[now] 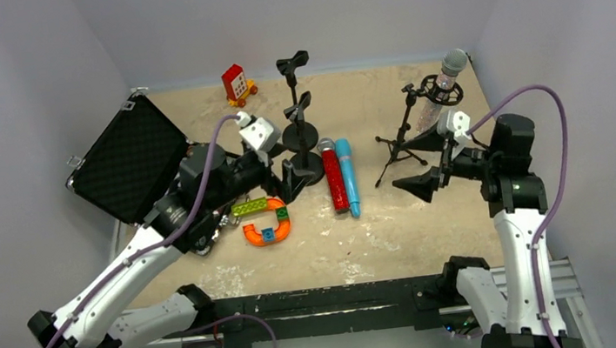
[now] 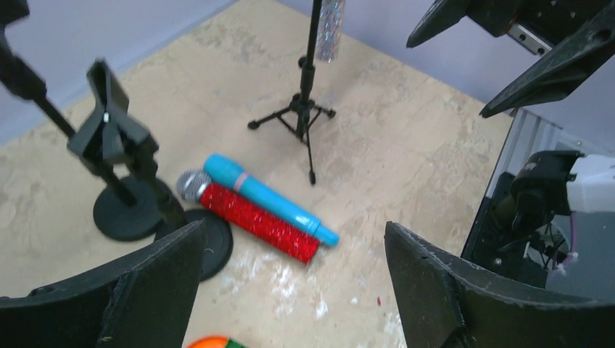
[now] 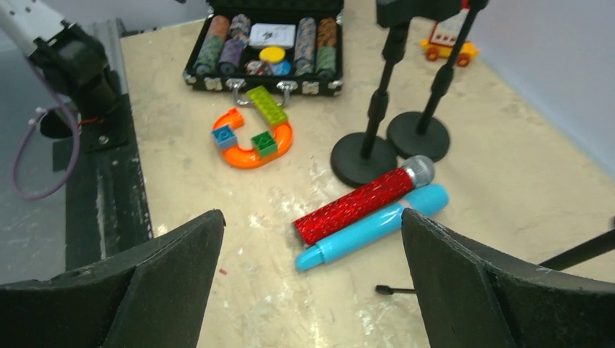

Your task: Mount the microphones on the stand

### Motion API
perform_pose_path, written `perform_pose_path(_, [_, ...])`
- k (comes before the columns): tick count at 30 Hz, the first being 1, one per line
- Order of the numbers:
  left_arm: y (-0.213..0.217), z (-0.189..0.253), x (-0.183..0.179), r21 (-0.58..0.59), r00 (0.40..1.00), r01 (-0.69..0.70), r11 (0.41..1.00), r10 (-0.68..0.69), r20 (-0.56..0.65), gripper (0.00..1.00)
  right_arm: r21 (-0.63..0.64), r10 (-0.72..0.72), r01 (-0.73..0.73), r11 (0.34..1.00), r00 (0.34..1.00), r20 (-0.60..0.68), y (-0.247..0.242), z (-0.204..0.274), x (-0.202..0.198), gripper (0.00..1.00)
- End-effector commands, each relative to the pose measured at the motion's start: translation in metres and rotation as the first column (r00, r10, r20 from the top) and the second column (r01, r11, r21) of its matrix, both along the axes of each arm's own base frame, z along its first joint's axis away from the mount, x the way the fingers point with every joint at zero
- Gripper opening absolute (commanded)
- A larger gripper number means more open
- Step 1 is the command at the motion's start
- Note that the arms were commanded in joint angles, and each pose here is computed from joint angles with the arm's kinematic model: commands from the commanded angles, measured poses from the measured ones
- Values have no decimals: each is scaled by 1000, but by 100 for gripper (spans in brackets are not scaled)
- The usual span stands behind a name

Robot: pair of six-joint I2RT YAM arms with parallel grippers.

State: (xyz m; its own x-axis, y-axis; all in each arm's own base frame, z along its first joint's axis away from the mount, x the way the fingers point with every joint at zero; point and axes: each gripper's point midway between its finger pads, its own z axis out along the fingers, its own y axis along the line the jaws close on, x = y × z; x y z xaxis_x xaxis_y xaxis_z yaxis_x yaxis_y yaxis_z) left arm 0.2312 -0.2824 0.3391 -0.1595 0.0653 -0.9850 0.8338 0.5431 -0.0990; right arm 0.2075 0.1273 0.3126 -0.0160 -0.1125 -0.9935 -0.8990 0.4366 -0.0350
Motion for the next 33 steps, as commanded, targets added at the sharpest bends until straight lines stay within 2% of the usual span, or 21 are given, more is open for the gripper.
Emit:
perform_pose_path(1, [36, -49, -8, 36, 984, -140, 989, 143, -110, 96, -10, 135, -134, 991, 990, 40, 9, -31, -19, 96])
perform_pose_path(6, [56, -87, -20, 17, 961, -211, 977, 211, -180, 98, -9, 148, -148, 989, 989, -31, 7, -73, -17, 96])
perform_pose_path(12, [53, -133, -23, -28, 911, -270, 963, 246, -330, 97, -50, 89, -93, 994, 994, -64, 1, -86, -10, 96])
perform_pose_path(15, [53, -149, -18, -11, 889, -302, 953, 277, -365, 97, -80, 44, -48, 996, 998, -46, -3, -89, -7, 96])
perform_pose_path(21, [53, -142, 9, 34, 904, -339, 940, 336, -263, 98, -104, -8, 5, 995, 1000, -27, -8, -88, -2, 97])
perform_pose_path(23, [54, -146, 27, 51, 888, -366, 929, 366, -280, 98, -108, -13, 9, 994, 999, -32, -8, -88, -1, 97])
perform_pose_path(27, [42, -129, 60, -69, 897, -339, 938, 300, -325, 96, -116, -20, 16, 993, 999, -38, -10, -88, 0, 97])
perform_pose_path(33, [17, -107, 100, -136, 950, -285, 949, 261, -169, 96, -126, -29, 25, 992, 999, -24, -11, -88, 0, 97])
